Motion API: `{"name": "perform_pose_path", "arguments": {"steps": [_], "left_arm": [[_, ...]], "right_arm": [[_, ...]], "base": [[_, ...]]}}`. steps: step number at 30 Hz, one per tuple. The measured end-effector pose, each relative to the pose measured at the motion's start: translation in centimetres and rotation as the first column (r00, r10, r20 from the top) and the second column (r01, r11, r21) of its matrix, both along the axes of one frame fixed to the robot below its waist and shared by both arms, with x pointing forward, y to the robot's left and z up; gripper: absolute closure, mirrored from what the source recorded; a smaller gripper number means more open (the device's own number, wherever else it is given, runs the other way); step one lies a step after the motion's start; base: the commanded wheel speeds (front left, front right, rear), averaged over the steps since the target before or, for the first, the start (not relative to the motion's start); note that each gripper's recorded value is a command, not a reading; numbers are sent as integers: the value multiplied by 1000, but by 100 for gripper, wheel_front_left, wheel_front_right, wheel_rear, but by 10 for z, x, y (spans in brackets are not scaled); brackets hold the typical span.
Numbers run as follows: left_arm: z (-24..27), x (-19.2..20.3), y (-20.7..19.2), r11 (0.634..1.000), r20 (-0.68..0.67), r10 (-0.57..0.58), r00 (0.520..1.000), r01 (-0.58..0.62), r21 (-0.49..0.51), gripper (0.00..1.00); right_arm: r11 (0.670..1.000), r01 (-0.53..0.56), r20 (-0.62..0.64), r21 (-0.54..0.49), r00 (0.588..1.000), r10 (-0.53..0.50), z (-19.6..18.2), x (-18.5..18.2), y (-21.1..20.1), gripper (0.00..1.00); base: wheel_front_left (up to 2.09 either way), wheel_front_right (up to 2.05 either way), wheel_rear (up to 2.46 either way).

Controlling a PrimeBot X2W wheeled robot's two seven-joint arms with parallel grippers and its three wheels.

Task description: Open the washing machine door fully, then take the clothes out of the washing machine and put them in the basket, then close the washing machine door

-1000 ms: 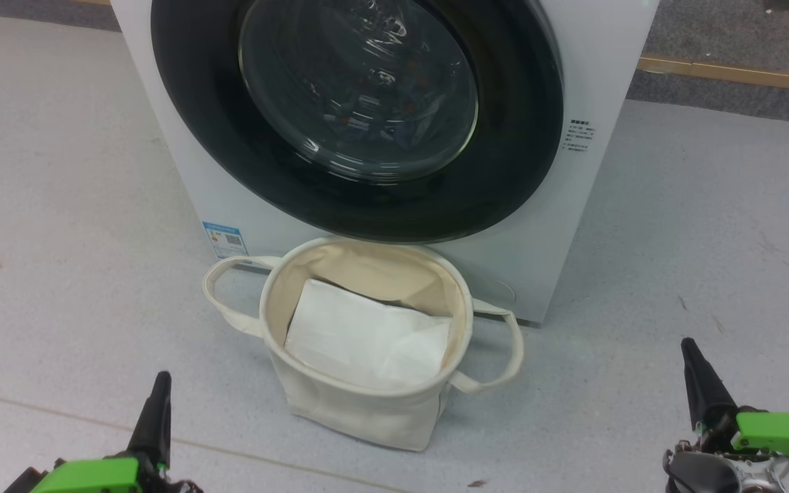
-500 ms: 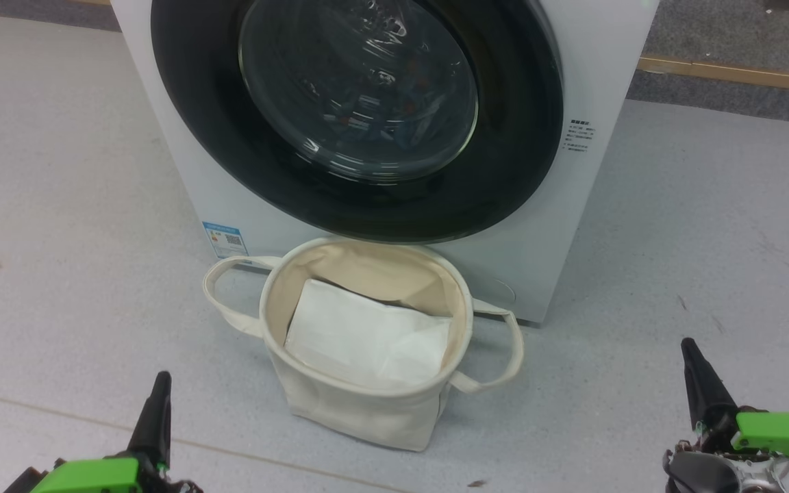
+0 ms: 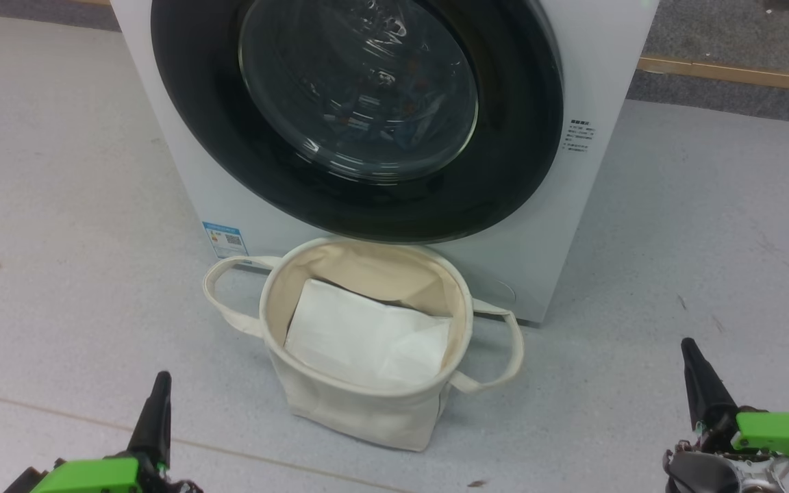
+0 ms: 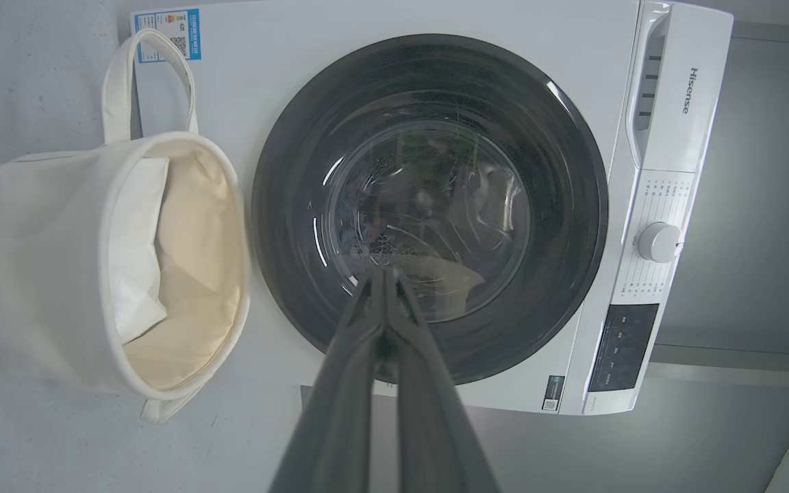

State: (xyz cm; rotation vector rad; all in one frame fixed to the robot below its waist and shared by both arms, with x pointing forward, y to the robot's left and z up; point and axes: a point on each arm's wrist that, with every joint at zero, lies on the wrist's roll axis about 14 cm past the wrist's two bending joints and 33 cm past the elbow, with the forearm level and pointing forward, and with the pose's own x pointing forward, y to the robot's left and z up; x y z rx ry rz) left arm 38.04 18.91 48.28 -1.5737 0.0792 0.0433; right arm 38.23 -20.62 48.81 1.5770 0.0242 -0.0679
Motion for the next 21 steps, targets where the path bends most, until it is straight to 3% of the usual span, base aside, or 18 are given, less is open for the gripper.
{"name": "perform_pose_path", "arguments": {"steps": [21], "left_arm": [[0, 0, 0, 1000, 0, 0, 1000, 0, 0, 100]], "right_arm": [[1000, 0, 0, 0, 1000, 0, 0, 0, 0, 100]], "base": [[0, 0, 0]]}}
